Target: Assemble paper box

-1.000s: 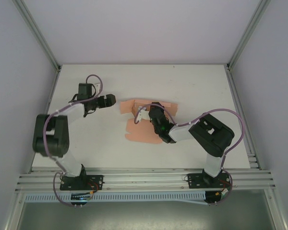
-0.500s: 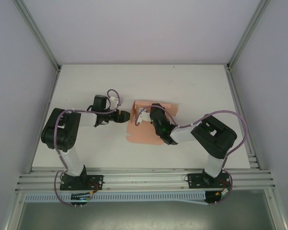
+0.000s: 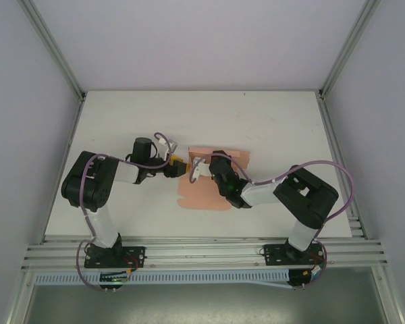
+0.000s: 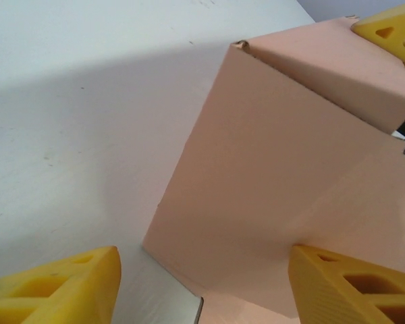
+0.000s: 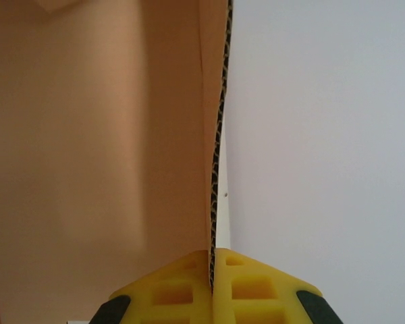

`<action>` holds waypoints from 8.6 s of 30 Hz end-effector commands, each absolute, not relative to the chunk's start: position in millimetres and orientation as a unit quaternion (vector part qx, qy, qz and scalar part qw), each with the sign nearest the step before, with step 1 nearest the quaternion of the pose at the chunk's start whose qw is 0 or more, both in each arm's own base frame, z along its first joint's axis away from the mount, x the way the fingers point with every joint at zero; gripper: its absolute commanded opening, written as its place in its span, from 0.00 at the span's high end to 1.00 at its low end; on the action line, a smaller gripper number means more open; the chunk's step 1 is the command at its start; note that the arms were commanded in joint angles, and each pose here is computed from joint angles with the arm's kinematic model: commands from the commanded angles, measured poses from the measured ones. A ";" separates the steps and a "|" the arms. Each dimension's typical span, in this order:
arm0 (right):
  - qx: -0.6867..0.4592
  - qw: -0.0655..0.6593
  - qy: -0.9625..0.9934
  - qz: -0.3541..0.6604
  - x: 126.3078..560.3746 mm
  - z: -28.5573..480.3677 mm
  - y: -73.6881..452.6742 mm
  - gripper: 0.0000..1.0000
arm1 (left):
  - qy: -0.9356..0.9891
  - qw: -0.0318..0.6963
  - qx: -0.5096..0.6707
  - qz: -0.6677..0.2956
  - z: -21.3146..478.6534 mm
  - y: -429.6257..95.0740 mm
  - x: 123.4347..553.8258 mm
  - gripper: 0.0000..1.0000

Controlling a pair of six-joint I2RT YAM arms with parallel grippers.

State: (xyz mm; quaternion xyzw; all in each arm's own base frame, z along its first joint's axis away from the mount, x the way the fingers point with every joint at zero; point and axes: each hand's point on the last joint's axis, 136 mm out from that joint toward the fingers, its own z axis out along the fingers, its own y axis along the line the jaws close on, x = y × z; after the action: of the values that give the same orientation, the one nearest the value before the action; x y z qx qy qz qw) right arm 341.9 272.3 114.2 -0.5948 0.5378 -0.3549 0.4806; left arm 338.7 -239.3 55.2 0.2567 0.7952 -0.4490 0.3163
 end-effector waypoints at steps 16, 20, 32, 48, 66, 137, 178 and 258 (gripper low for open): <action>-0.582 0.507 0.509 -0.382 330.5 124.8 269.2 1.00 | 0.767 0.351 0.256 -0.471 59.3 -242.5 313.7 0.29; -0.573 0.511 0.498 -0.403 347.9 137.0 266.2 1.00 | 0.759 0.361 0.239 -0.486 64.6 -242.2 327.7 0.31; -0.549 0.529 0.476 -0.439 393.7 133.4 266.1 1.00 | 0.766 0.388 0.289 -0.423 69.2 -245.5 373.5 0.31; -0.594 0.483 0.528 -0.368 361.7 81.6 264.0 1.00 | 0.762 0.387 0.310 -0.416 69.1 -266.2 397.4 0.28; -0.602 0.465 0.550 -0.347 360.1 74.0 262.7 1.00 | 0.743 0.393 0.354 -0.411 69.7 -286.6 395.8 0.17; -0.569 0.480 0.571 -0.348 357.9 93.7 268.6 1.00 | 0.921 0.356 0.091 -0.131 16.3 -234.4 423.9 0.61; -0.577 0.468 0.571 -0.350 358.7 91.1 269.0 1.00 | 0.889 0.389 0.120 -0.211 47.9 -253.2 441.1 0.71; 0.036 0.687 0.725 -0.036 381.2 236.8 228.6 0.01 | 0.830 0.444 0.066 -0.331 134.1 -252.1 398.5 1.00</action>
State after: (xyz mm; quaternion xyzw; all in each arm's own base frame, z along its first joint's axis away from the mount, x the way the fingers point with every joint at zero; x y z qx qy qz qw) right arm 383.9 247.8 211.6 -0.0583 0.7479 -0.0581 0.6587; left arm 407.0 -225.9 112.0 0.0353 0.8553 -0.2771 0.4364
